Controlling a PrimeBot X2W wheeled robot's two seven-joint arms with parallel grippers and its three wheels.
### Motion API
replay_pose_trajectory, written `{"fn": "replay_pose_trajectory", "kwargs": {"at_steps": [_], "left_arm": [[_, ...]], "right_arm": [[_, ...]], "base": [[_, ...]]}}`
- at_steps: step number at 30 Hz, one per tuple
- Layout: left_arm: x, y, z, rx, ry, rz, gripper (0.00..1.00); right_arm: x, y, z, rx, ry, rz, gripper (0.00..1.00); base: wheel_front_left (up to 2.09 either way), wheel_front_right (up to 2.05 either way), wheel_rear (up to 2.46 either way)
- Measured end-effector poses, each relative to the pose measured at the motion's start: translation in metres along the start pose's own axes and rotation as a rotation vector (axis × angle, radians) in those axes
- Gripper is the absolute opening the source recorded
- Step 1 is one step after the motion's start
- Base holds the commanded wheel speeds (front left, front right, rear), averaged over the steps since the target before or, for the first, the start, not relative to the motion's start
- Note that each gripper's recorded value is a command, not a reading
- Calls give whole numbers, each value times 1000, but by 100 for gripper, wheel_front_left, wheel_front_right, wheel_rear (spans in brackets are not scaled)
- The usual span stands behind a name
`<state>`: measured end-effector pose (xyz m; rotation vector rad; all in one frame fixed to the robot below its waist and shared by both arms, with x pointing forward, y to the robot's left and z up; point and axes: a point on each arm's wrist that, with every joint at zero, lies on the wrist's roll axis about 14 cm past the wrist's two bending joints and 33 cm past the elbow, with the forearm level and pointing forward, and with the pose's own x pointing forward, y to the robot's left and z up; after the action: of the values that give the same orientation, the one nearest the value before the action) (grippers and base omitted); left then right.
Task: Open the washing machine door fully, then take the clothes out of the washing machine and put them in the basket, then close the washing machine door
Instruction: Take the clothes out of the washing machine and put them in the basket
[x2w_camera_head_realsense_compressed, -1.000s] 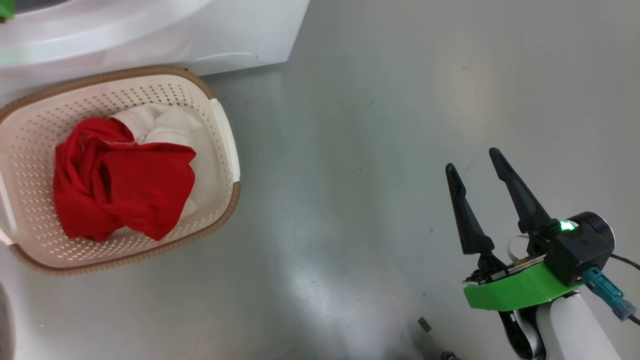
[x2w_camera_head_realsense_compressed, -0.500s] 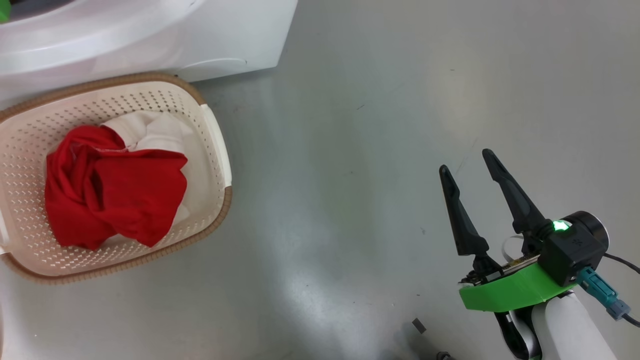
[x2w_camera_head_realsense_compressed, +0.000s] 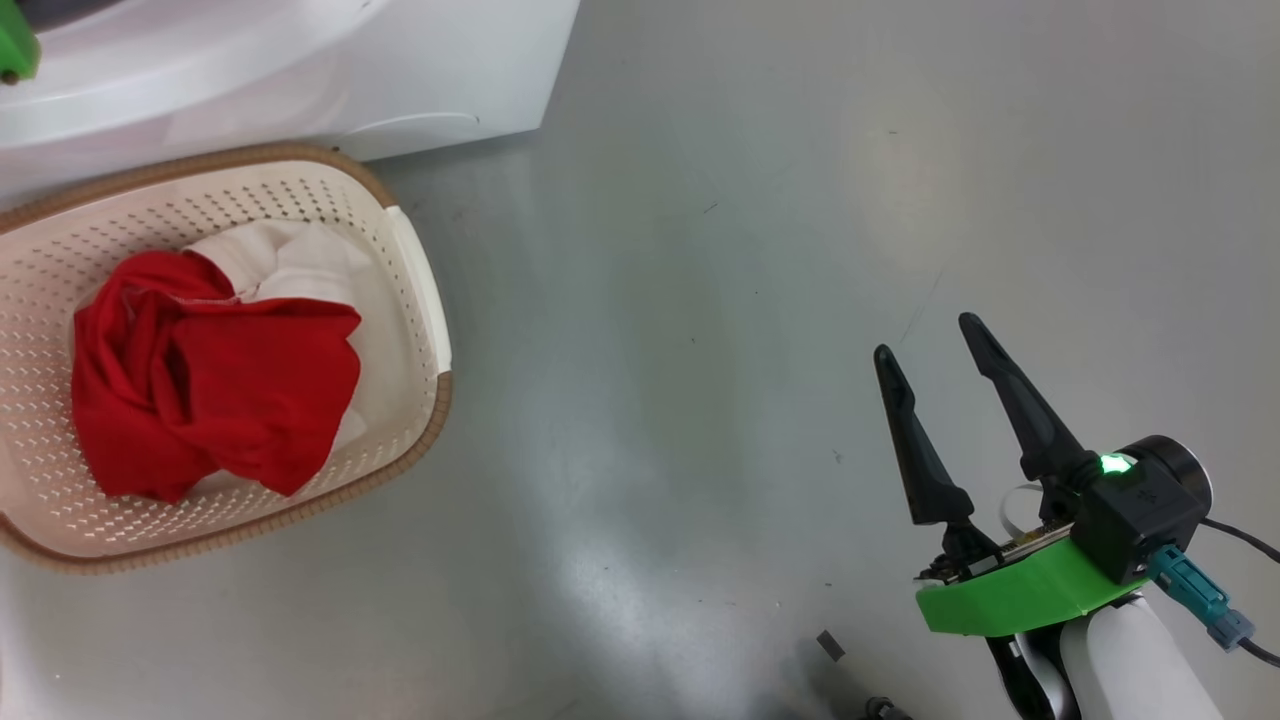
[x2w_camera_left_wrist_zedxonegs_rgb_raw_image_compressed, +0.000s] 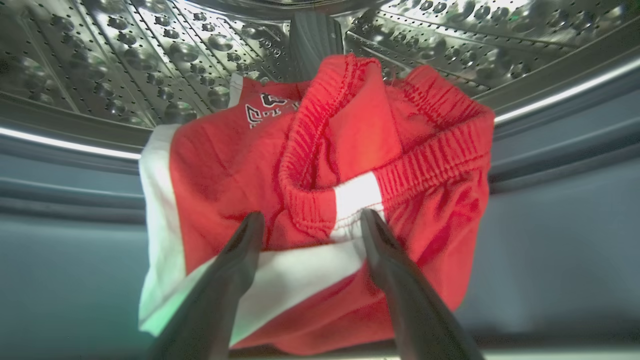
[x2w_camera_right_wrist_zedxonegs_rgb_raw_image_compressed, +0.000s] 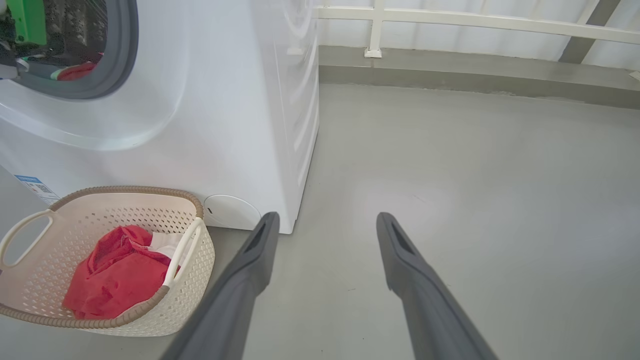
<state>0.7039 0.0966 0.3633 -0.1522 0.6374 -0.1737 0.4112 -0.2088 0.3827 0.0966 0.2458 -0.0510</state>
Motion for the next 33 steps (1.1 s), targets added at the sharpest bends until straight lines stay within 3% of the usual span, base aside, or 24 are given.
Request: {"fn": "replay_pose_trajectory", "kwargs": {"at_steps": [9, 10, 11, 12, 13, 20, 33], "left_arm": [[1, 8, -10, 76, 24, 32, 100], [1, 8, -10, 81, 23, 33, 85], [1, 8, -9, 90, 17, 36, 49], [1, 8, -10, 94, 17, 37, 34], [1, 8, -12, 96, 18, 39, 0], [2, 6, -15, 108, 18, 34, 0], [0, 10, 11, 134, -151, 26, 0]], "right_arm": [[-2, 0, -1, 3, 4, -2, 100], [-2, 0, -1, 6, 5, -1, 100], [-2, 1, -1, 7, 6, 1, 100], [-2, 1, -1, 7, 5, 2, 100], [-2, 2, -1, 8, 5, 5, 100], [-4, 3, -2, 8, 10, 5, 100], [-1, 5, -6, 14, 20, 12, 100]], "base": [[0, 0, 0], [0, 0, 0], [0, 0, 0], [0, 0, 0], [0, 0, 0], [0, 0, 0], [0, 0, 0]]}}
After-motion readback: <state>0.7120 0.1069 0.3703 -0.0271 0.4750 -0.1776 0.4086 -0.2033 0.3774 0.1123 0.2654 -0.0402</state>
